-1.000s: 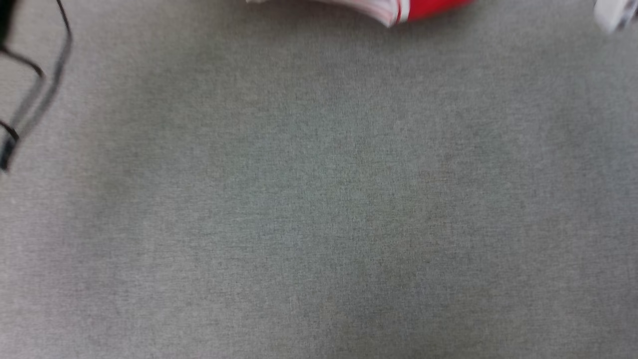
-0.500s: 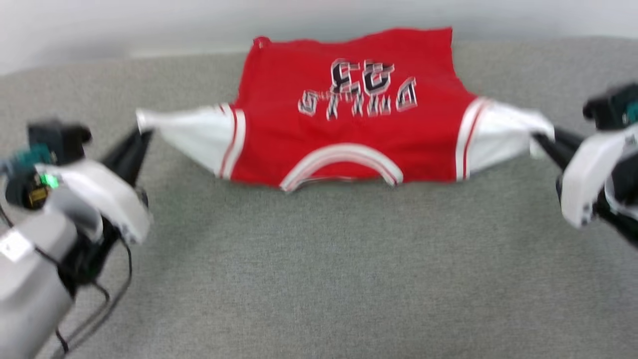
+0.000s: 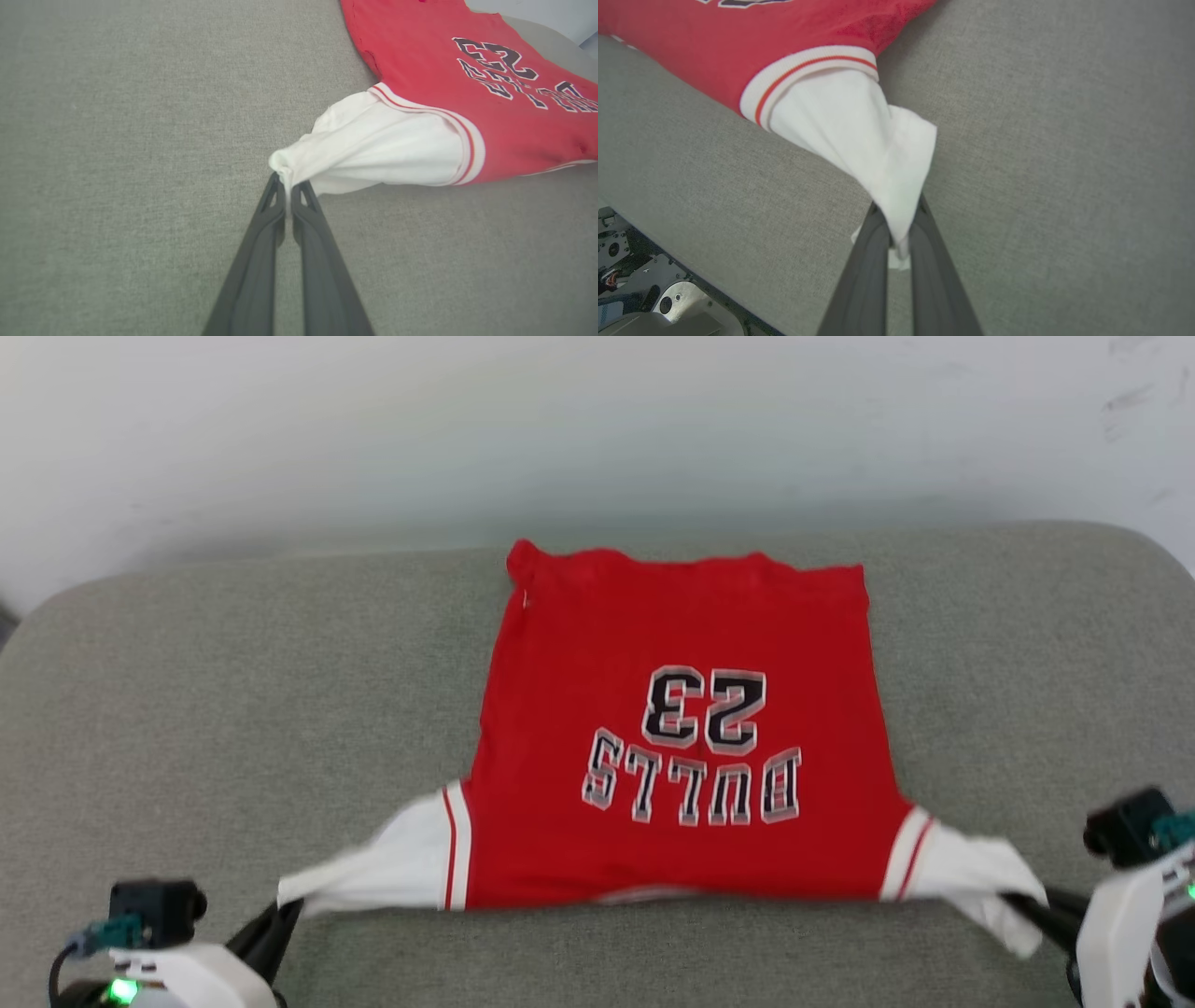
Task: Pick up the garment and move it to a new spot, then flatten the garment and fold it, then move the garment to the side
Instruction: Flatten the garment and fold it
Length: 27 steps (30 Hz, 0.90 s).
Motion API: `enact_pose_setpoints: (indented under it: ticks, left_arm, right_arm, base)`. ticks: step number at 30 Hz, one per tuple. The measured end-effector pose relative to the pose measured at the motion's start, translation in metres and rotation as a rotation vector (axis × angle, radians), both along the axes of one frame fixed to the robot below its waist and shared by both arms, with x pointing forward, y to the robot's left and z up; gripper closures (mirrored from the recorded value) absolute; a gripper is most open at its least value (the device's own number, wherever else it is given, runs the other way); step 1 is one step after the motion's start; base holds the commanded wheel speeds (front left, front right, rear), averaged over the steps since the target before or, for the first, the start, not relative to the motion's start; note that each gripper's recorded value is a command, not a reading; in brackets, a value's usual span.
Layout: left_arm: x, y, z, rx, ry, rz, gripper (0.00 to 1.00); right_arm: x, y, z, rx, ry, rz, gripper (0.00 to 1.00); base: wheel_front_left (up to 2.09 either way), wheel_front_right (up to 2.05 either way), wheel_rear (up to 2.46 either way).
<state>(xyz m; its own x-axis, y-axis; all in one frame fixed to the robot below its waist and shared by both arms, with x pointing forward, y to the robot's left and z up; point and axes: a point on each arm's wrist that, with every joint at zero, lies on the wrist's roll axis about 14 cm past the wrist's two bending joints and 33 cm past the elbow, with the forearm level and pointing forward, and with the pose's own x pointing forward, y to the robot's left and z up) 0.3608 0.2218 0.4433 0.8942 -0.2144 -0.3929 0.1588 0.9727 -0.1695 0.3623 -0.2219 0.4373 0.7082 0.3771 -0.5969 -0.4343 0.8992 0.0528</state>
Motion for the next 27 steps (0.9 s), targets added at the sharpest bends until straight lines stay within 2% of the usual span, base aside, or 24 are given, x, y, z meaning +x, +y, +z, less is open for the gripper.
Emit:
enact_pose_setpoints:
  ticks: [10,14,15,16,17,21,27]
  left_arm:
    - [-0.07,0.011,-0.038,-0.028,0.141,0.08,1.0]
    - [-0.076,0.004,-0.042,-0.042,0.151,0.072,1.0]
    - [-0.075,0.001,-0.042,-0.046,0.147,0.069,1.0]
    - [-0.075,-0.002,-0.042,-0.05,0.146,0.063,1.0]
    - [-0.074,-0.004,-0.042,-0.053,0.144,0.056,1.0]
    - [-0.059,-0.009,-0.034,-0.027,0.098,0.027,1.0]
    - [-0.036,-0.019,-0.021,-0.021,0.035,-0.001,1.0]
  right_arm:
    - [-0.087,-0.015,-0.047,0.031,0.256,-0.049,1.0]
    - [-0.097,-0.017,-0.054,0.028,0.299,-0.06,1.0]
    - [-0.096,-0.018,-0.053,0.025,0.3,-0.063,0.78]
    - [-0.093,-0.019,-0.052,0.017,0.293,-0.063,0.13]
    - [-0.089,-0.02,-0.05,0.004,0.284,-0.058,0.0]
    - [-0.057,-0.023,-0.025,-0.024,0.191,-0.048,0.0]
    - [0.026,-0.036,0.058,-0.071,-0.069,-0.054,0.0]
  base:
    - [0.0,0.0,0.0]
    - [0.0,0.0,0.0]
    - [0.0,0.0,0.0]
    - [0.0,0.0,0.0]
    - [0.0,0.0,0.0]
    - [0.0,0.0,0.0]
    - [0.0,0.0,0.0]
